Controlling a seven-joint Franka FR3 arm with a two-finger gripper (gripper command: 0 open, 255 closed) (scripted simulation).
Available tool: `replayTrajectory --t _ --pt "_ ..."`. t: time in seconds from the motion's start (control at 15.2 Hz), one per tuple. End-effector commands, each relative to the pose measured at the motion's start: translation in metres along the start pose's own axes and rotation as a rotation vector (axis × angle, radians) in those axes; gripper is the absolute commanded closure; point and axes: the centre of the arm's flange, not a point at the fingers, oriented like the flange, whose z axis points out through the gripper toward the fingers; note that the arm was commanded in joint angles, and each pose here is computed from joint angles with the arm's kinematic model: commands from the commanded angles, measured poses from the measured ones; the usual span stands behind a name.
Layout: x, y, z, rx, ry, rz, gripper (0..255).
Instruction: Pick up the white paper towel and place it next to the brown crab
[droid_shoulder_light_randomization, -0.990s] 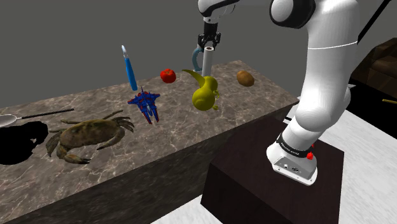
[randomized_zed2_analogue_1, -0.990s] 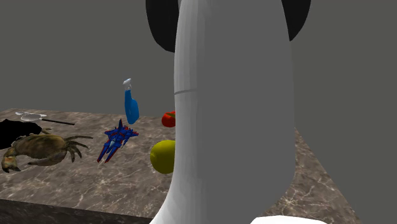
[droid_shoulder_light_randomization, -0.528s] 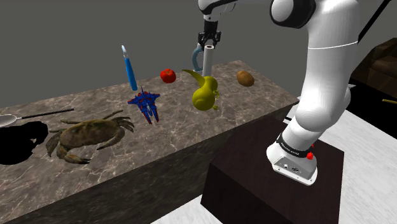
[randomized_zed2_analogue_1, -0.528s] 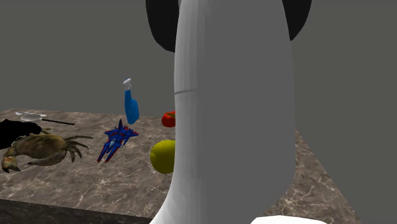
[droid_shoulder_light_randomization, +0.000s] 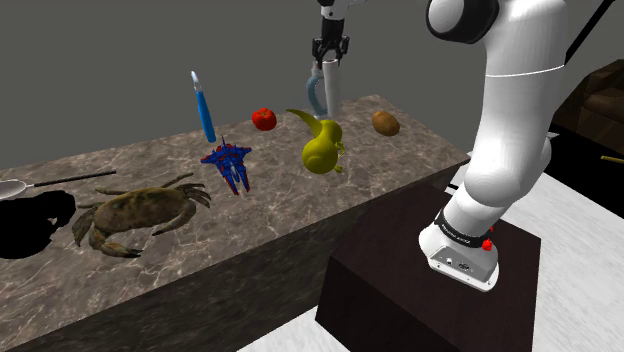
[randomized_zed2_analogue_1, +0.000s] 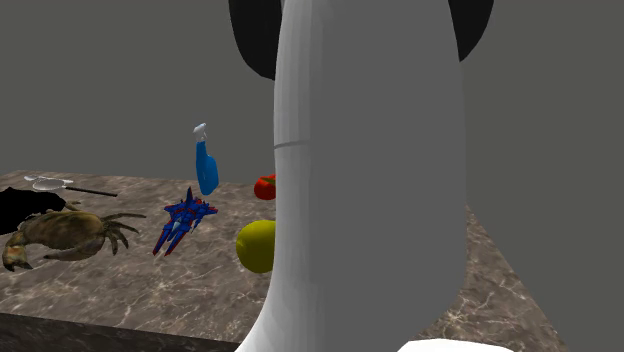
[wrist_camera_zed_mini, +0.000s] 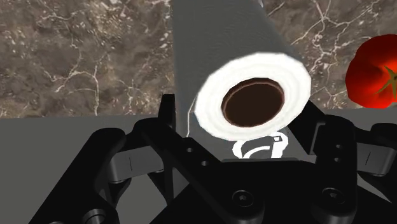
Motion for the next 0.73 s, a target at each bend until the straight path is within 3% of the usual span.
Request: replayTrajectory --t 0.0,0.66 --pt "-0.001 0.0 -0.012 0.0 0.0 0.0 255" --pt "0.0 0.001 -0.065 0.0 0.0 0.0 255"
